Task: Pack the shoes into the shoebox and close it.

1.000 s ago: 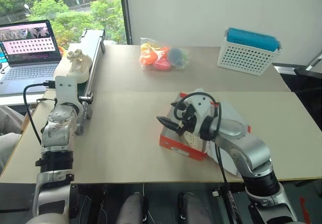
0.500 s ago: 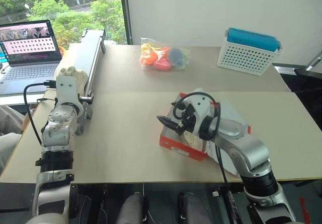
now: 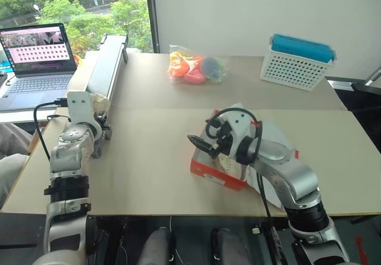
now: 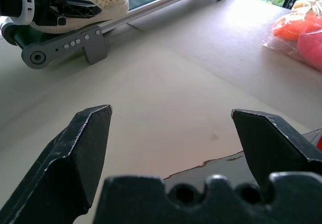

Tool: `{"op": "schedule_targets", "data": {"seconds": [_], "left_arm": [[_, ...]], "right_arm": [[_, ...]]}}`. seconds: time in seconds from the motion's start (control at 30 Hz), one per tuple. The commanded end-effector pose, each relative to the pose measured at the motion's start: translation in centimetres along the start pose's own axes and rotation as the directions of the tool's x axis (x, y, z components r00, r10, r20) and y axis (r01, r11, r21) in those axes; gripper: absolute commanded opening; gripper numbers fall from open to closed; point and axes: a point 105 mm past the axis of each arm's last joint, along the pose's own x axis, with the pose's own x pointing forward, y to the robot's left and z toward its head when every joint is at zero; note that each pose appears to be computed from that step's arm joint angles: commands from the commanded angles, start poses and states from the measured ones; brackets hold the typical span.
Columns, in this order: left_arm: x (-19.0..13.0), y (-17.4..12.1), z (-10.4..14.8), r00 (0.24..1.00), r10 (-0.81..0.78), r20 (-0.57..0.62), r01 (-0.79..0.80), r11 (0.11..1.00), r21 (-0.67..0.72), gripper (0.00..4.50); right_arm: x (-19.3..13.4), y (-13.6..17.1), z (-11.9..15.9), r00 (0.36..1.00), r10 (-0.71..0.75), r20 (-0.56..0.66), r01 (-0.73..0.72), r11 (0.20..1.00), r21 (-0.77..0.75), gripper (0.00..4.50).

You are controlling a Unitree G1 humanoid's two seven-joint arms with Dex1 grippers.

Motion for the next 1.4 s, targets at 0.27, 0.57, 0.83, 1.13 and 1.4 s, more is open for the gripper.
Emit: {"op": "schedule_targets", "data": {"seconds": [0.27,0.57,0.83,1.13,1.4], "left_arm": [[0.0,-1.3,2.7,0.995,-0.039,0.096,0.043,0.998,-0.042,0.94],[-2.6,-7.1,8.0,0.901,-0.269,0.341,0.329,0.935,-0.129,0.94],[-3.1,-8.0,7.8,0.894,-0.293,0.338,0.351,0.928,-0.124,0.94],[-3.8,-10.5,7.3,0.858,-0.400,0.321,0.447,0.890,-0.085,0.94],[-4.6,-14.3,1.6,0.780,-0.624,0.044,0.612,0.776,0.154,0.94]], "right_arm": [[-0.1,-1.2,1.4,0.998,-0.051,0.044,0.052,0.998,-0.019,4.50],[0.1,-3.2,1.4,0.990,-0.135,0.036,0.135,0.991,0.002,4.50],[0.3,-3.7,1.4,0.987,-0.157,0.038,0.156,0.988,0.012,4.50],[0.4,-4.1,1.4,0.982,-0.183,0.036,0.182,0.983,0.016,4.50],[0.2,-4.5,0.9,0.977,-0.210,0.017,0.210,0.977,0.023,4.50]]}}
